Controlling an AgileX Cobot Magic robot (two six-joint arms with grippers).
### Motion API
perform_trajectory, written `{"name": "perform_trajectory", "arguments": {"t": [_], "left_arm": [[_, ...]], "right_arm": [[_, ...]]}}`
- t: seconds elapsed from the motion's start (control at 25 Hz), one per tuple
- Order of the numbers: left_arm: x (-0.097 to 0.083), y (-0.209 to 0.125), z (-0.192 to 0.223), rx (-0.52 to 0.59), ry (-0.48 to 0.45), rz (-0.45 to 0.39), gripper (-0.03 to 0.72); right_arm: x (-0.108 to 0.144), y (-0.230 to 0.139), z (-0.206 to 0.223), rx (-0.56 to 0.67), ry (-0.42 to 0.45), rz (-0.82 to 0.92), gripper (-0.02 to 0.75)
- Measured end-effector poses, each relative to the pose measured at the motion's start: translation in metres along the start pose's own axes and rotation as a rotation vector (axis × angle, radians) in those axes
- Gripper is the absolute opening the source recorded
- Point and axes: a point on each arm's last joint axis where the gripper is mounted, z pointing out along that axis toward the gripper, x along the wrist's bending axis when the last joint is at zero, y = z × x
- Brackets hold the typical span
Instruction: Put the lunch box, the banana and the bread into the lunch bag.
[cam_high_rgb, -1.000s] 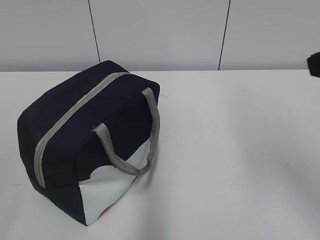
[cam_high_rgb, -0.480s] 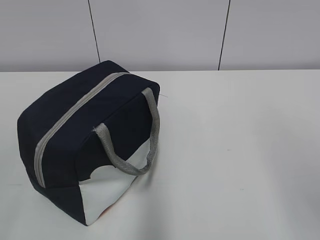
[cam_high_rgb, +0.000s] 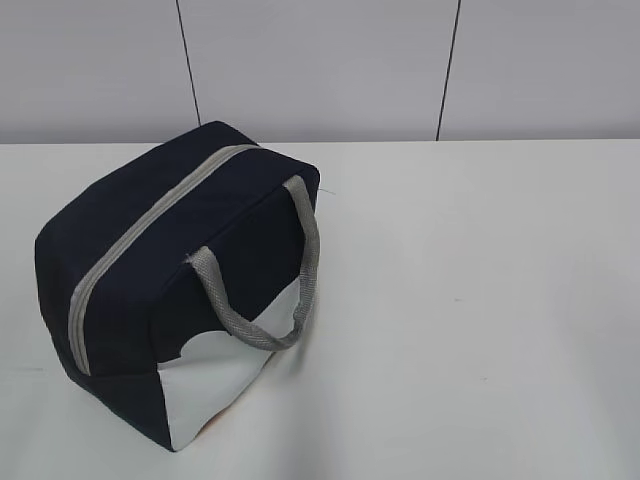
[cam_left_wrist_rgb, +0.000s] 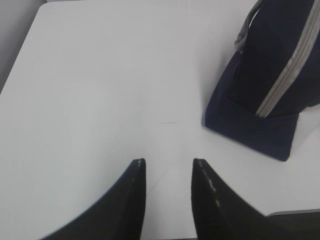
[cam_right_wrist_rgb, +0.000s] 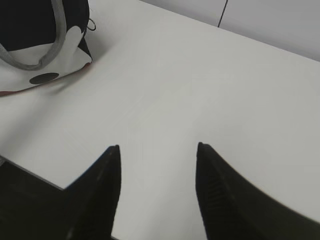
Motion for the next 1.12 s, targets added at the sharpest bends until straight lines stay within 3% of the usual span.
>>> {"name": "perform_trajectory", "arguments": {"t": [0.36,0.72,1.12], "left_arm": [[0.0,0.0,0.0,0.0,0.0,0.0,0.237],[0.0,0.0,0.0,0.0,0.0,0.0,0.237],[0.0,0.0,0.0,0.0,0.0,0.0,0.237]], "right_arm": [[0.006,-0.036,-0.019,-0.021,-0.004,0.024,0.379],[0.01,-0.058,0.003,0.134,0.019,0.023,0.379],[0.01,-0.057,0.013,0.085,0.01,0.024,0.379]]}}
